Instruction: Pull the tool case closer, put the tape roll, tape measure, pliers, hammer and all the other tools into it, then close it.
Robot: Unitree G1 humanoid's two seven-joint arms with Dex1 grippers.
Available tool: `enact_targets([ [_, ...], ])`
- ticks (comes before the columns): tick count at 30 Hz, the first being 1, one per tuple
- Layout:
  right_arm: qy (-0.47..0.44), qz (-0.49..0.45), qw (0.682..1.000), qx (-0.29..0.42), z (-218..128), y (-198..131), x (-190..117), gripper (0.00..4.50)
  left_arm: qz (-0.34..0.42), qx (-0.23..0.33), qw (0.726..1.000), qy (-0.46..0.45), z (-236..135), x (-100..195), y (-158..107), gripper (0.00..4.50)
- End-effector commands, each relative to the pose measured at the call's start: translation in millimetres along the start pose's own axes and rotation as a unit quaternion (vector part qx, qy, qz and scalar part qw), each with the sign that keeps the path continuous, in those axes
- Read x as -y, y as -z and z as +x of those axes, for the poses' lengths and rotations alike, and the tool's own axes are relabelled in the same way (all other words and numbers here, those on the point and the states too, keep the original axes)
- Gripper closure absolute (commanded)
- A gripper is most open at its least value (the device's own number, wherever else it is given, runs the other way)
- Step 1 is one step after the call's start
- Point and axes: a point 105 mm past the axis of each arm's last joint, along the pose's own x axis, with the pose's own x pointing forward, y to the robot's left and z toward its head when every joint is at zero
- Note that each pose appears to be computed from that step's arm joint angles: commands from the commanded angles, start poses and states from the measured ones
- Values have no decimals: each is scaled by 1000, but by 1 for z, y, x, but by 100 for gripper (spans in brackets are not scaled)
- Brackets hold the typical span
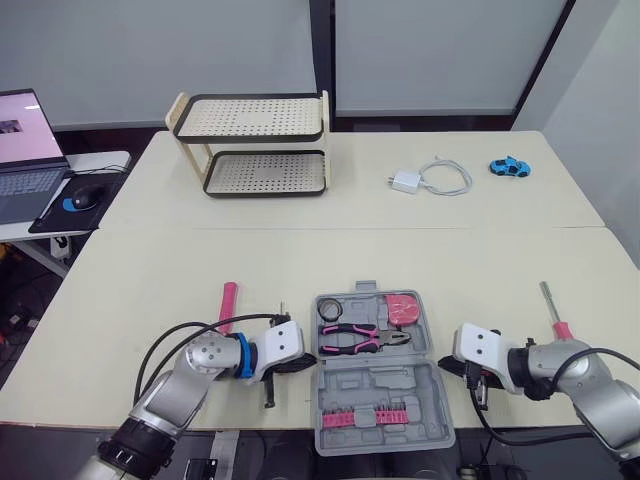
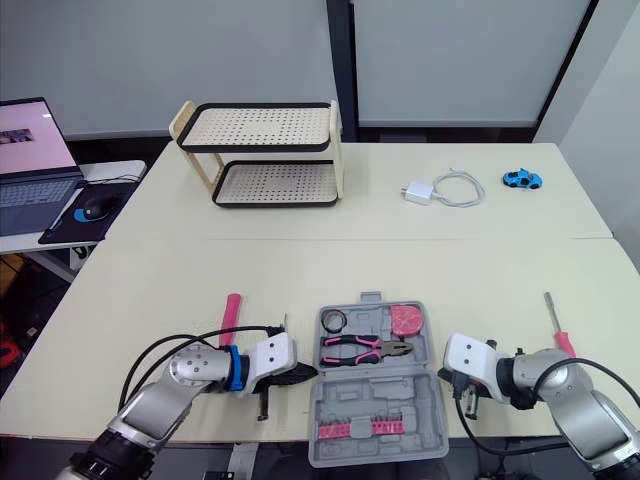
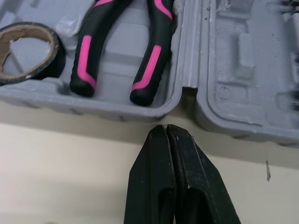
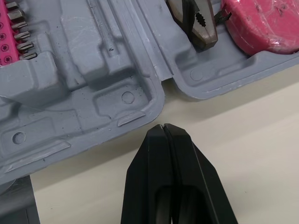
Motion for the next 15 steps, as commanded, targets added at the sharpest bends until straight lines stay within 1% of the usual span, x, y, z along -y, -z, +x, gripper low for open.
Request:
enact_targets([
  [1, 2, -9, 1000, 11, 2, -9, 0, 450, 17, 10, 1000, 15, 3, 5, -10, 446],
  [15, -2, -12, 1000, 19, 7, -14, -3, 450, 44, 21, 999, 18, 18, 0, -29, 446],
])
